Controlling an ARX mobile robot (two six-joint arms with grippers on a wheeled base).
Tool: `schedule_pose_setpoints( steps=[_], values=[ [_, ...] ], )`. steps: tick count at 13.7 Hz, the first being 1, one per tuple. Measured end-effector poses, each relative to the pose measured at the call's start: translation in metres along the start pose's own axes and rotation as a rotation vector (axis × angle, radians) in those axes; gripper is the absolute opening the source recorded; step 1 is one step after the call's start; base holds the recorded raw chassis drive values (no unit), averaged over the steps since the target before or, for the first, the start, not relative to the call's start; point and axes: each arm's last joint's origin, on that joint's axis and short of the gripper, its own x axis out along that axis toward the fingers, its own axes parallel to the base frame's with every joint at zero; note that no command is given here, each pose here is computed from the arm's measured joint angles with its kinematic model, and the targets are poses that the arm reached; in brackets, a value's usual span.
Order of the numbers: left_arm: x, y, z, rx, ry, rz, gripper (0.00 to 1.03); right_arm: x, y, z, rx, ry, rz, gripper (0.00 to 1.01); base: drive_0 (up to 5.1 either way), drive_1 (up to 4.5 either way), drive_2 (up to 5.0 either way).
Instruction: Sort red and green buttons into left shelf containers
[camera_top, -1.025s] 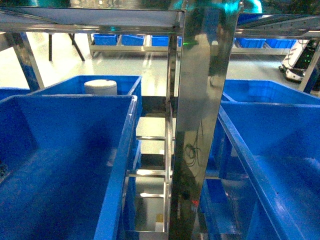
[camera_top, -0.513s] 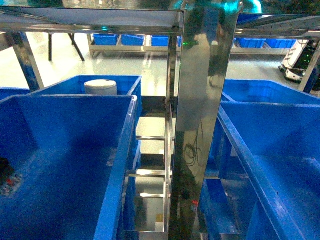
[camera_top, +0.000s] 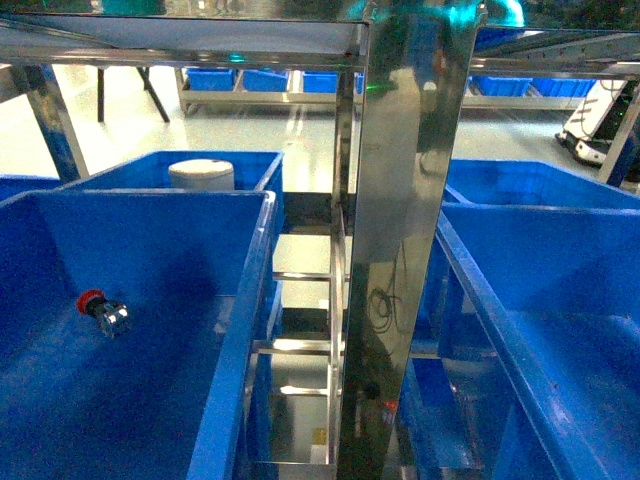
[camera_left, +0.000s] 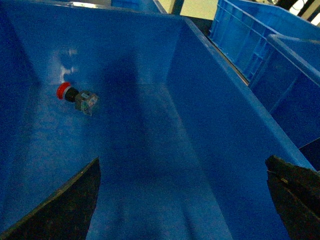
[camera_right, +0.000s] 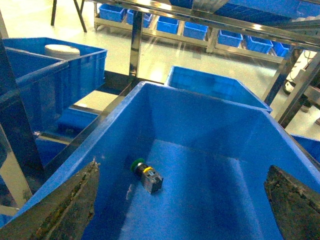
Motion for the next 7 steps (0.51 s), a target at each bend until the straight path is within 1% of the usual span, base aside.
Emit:
schedule_pose_setpoints(
  steps=[1, 2, 3, 4, 5, 7],
  values=[
    [-0.013, 0.001, -0.004, -0.058, -0.02, 0.001, 0.98, 0.0, 0.0, 0.0, 0.0, 0.0, 0.0, 0.98, 0.0, 0.0, 0.0],
    [-0.027, 0.001, -0.006, -0.098, -0.045, 0.019, 0.98, 0.0, 0.0, 0.0, 0.0, 0.0, 0.0, 0.98, 0.0, 0.0, 0.0],
    [-0.04, -0.003, -0.006, -0.124, -0.11, 0.013, 0.98, 0.0, 0.0, 0.0, 0.0, 0.0, 0.0, 0.98, 0.0, 0.0, 0.0],
    [-0.054, -0.008, -0.001, -0.123, -0.228, 0.009, 0.98, 0.0, 0.0, 0.0, 0.0, 0.0, 0.0, 0.98, 0.0, 0.0, 0.0],
    [-0.056, -0.009, 0.0, -0.125, -0.241, 0.01, 0.98, 0.0, 0.0, 0.0, 0.0, 0.0, 0.0, 0.98, 0.0, 0.0, 0.0],
    [-0.065, -0.014, 0.001, -0.143, -0.293, 0.002, 0.98, 0.0, 0.0, 0.0, 0.0, 0.0, 0.0, 0.98, 0.0, 0.0, 0.0]
  ],
)
